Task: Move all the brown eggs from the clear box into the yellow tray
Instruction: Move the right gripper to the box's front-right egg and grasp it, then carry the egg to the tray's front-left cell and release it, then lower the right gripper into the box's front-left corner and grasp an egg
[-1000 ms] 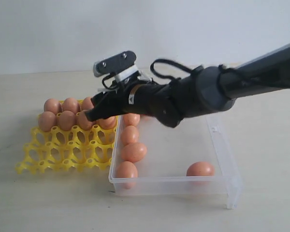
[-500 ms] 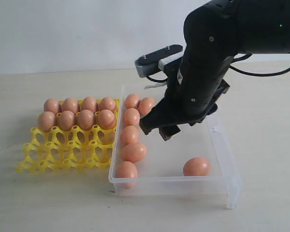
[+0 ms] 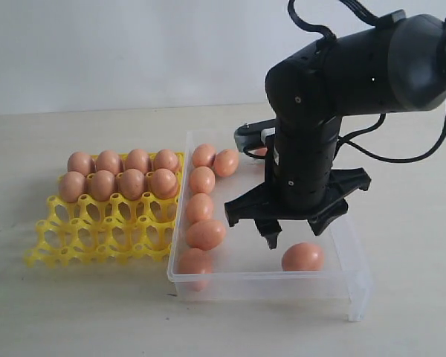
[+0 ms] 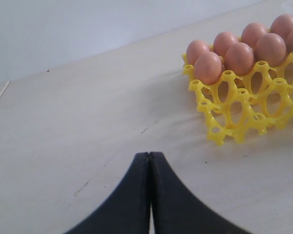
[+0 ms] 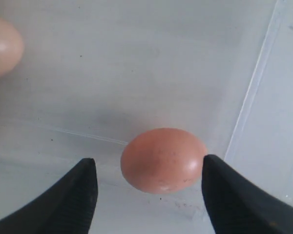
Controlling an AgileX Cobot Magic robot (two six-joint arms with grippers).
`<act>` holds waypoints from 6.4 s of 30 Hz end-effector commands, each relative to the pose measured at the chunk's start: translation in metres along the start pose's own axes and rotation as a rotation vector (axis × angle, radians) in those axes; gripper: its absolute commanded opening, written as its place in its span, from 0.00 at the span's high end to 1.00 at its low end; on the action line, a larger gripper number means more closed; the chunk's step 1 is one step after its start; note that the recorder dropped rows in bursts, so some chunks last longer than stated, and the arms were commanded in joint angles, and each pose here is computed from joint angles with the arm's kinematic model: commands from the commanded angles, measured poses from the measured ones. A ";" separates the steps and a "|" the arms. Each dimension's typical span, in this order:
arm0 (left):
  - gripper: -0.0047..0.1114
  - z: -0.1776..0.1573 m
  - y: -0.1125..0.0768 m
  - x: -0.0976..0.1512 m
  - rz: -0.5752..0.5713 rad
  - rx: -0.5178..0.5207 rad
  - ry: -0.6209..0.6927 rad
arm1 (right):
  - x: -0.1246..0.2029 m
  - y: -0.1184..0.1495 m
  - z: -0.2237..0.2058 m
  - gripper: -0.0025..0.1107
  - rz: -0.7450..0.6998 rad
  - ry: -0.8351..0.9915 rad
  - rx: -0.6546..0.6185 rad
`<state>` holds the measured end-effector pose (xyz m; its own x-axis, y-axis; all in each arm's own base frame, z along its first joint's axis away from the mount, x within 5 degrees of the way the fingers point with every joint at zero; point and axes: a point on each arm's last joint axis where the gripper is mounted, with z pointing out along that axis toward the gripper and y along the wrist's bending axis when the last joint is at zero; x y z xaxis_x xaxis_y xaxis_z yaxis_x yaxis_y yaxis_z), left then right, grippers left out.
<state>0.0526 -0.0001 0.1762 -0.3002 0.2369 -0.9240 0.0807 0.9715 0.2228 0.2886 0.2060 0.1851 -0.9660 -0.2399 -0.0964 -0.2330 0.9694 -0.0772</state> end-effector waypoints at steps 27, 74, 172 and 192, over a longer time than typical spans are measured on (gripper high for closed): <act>0.96 -0.001 0.000 -0.002 -0.005 -0.002 -0.015 | 0.009 -0.009 -0.002 0.44 -0.752 0.129 0.037; 0.96 -0.001 0.000 -0.002 -0.005 -0.002 -0.015 | -0.068 0.037 -0.043 0.98 -0.338 -0.980 -0.301; 0.96 -0.001 0.000 -0.002 -0.005 -0.002 -0.015 | -0.047 0.088 -0.067 0.45 -0.398 -0.384 0.056; 0.96 -0.001 0.000 -0.002 -0.005 -0.002 -0.015 | -0.033 0.063 0.000 0.45 -1.461 -0.281 0.024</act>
<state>0.0526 -0.0001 0.1762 -0.3002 0.2369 -0.9240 0.0807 0.9715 0.2228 0.3034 0.2722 0.1821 0.0899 -0.9930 -0.0770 -0.9655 -0.0679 -0.2515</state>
